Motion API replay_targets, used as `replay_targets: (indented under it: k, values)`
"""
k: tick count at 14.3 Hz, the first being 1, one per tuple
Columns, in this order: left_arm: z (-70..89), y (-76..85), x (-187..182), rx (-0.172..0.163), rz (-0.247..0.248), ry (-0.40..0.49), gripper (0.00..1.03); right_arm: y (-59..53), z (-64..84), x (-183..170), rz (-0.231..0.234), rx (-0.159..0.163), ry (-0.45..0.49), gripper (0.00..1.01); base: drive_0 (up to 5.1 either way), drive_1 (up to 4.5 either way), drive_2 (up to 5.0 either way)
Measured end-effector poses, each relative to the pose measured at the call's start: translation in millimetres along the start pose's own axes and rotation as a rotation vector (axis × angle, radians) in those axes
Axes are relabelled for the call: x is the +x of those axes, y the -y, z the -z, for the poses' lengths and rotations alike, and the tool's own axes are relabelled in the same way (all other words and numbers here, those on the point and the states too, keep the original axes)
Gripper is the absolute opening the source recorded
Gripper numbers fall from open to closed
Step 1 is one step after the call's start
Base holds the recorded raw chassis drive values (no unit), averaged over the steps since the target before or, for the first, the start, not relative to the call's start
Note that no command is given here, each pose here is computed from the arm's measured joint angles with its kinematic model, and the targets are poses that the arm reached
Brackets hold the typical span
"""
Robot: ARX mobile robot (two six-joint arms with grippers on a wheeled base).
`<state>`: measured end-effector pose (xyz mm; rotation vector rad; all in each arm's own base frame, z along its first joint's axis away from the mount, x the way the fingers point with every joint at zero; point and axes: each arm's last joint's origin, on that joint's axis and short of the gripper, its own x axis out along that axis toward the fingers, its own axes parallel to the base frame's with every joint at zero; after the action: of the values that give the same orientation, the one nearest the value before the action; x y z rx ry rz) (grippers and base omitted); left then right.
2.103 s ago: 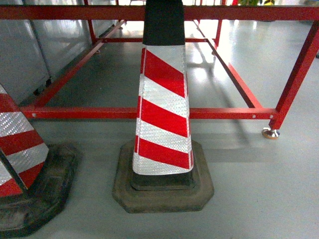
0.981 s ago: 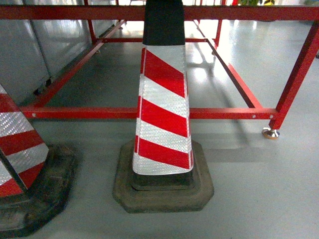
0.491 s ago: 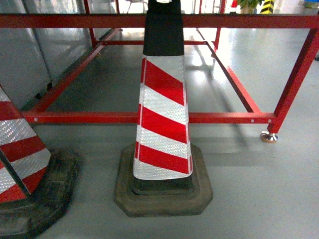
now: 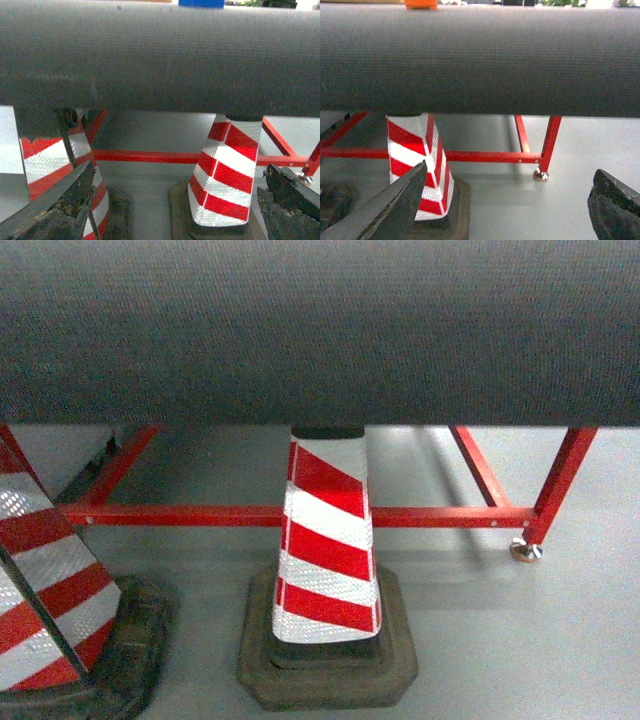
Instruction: Sort blue parts and orange caps into right shelf containers
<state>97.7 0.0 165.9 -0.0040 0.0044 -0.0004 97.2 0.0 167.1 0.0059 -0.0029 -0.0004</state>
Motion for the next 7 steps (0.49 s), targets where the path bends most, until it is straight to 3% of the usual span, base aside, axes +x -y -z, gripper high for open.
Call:
replay_targets:
  k: [7]
  values:
    - [0.0, 0.0, 0.0, 0.004, -0.001, 0.0, 0.98, 0.0, -0.1, 0.0, -0.001, -0.003, 0.001, 0.98, 0.0, 0.0, 0.0]
